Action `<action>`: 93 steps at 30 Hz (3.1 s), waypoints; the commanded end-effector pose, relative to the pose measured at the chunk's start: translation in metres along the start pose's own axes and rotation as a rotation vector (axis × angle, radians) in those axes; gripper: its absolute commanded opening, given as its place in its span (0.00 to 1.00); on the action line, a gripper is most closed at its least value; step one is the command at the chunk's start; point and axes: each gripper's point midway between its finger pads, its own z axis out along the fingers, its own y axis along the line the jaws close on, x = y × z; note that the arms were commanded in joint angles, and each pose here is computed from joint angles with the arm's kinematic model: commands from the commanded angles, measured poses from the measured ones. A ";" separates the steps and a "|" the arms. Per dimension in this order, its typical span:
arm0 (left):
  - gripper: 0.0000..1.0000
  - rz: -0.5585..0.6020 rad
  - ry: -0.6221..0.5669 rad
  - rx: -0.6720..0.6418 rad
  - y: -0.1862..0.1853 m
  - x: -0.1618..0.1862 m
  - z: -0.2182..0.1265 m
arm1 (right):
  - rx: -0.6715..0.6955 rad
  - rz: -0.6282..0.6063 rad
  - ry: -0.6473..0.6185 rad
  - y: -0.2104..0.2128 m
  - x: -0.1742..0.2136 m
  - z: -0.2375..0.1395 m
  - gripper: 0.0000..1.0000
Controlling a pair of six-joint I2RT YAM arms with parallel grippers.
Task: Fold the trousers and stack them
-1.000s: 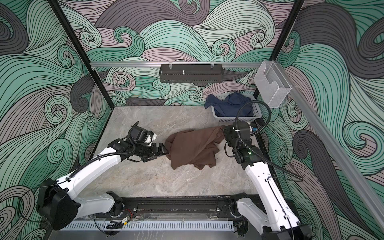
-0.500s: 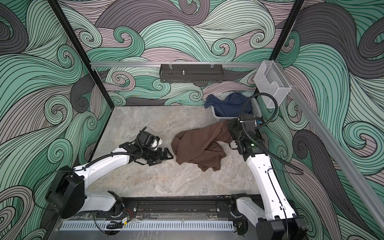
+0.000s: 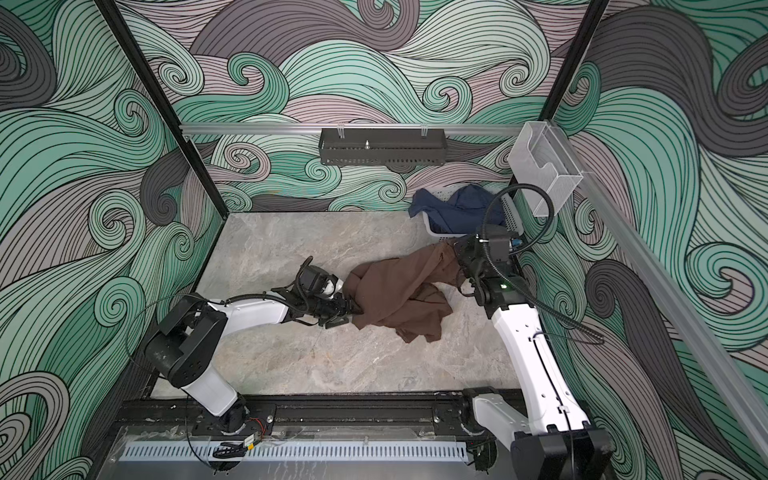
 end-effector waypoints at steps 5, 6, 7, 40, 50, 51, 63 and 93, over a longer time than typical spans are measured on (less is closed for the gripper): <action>0.53 0.000 0.029 0.064 -0.013 -0.001 0.018 | -0.056 0.014 -0.026 0.017 -0.010 -0.004 0.00; 0.40 0.004 0.024 0.057 -0.013 -0.004 0.017 | -0.056 0.012 -0.024 0.017 -0.009 -0.003 0.00; 0.27 0.006 0.007 0.043 -0.012 -0.008 0.013 | -0.058 0.014 -0.023 0.018 -0.009 -0.003 0.00; 0.00 0.202 -0.896 -0.655 -0.049 -0.180 -0.385 | -0.012 -0.182 -0.086 0.053 -0.033 -0.045 0.00; 0.14 0.103 -0.515 -0.576 0.000 -0.101 -0.270 | 0.207 -0.251 -0.179 -0.028 -0.045 -0.039 0.00; 0.23 0.070 -0.499 -0.579 0.007 -0.093 -0.268 | 0.216 -0.252 -0.177 -0.032 -0.044 -0.038 0.00; 0.69 -0.329 -0.450 -0.236 0.048 -0.042 -0.190 | 0.221 -0.199 -0.134 -0.052 -0.028 -0.029 0.00; 0.00 -0.266 -0.472 -0.276 0.091 -0.137 -0.150 | 0.172 -0.173 -0.090 -0.045 -0.020 -0.029 0.00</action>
